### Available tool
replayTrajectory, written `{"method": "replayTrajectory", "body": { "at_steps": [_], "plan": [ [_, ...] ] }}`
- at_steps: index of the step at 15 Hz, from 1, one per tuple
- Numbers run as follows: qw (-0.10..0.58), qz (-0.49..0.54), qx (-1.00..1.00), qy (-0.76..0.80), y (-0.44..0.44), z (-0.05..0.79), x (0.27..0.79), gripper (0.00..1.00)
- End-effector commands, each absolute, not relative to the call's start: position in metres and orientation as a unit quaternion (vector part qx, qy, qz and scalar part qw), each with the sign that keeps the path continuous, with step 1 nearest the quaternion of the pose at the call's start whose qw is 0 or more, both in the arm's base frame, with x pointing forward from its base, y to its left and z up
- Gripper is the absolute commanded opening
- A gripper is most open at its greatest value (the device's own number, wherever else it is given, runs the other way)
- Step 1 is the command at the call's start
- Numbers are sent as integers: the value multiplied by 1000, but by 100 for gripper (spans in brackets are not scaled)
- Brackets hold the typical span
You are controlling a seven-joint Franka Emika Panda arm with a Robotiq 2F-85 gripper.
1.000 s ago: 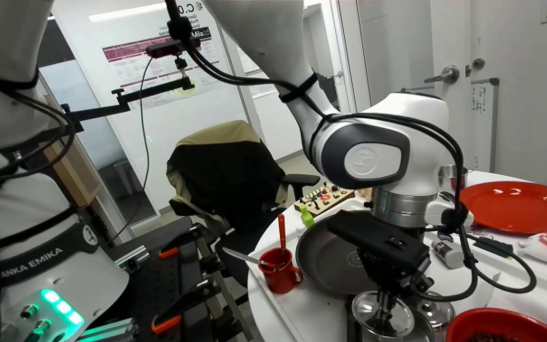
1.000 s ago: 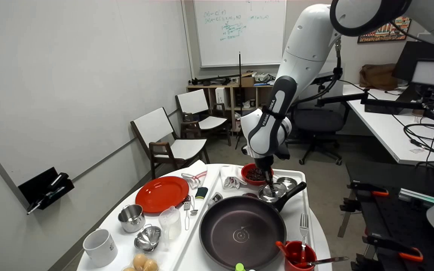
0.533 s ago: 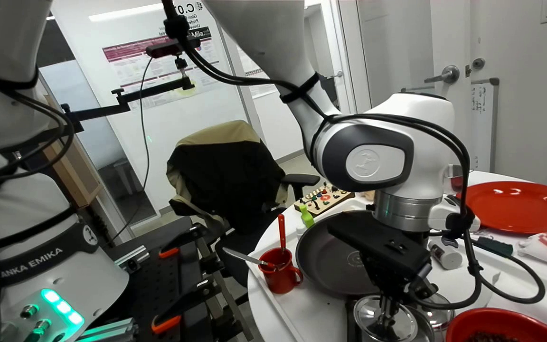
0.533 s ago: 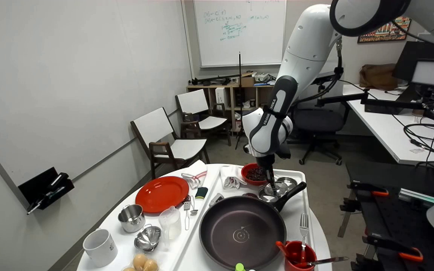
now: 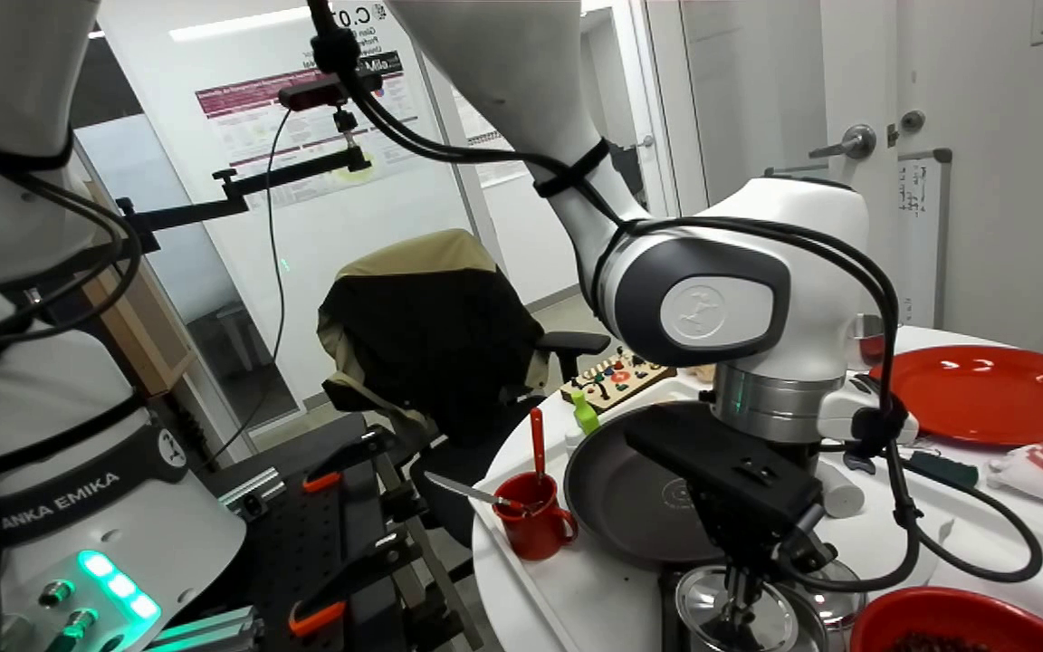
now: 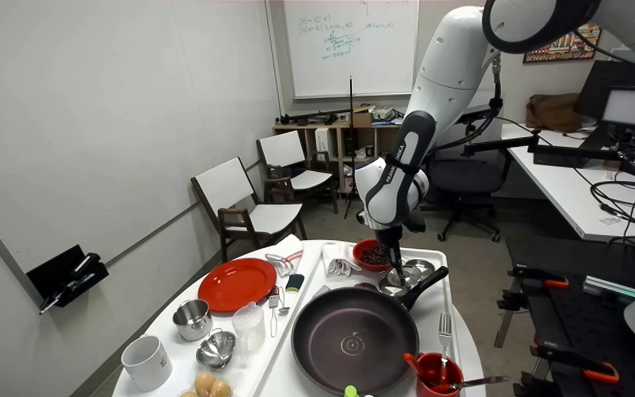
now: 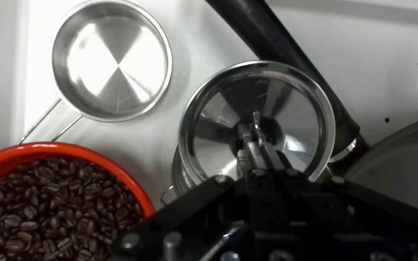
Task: Put the lid on the silver pot
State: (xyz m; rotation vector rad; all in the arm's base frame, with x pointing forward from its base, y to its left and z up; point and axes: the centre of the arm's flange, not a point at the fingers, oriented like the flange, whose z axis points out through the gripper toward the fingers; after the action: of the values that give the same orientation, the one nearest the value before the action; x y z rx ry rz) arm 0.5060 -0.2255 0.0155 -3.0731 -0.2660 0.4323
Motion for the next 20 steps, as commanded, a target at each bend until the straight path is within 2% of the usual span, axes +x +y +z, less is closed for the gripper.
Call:
{"method": "replayTrajectory", "body": {
  "at_steps": [1, 20],
  "plan": [
    [13, 139, -987, -86, -225, 15, 506, 2],
    [10, 123, -989, -81, -216, 6, 508, 0]
  ]
}}
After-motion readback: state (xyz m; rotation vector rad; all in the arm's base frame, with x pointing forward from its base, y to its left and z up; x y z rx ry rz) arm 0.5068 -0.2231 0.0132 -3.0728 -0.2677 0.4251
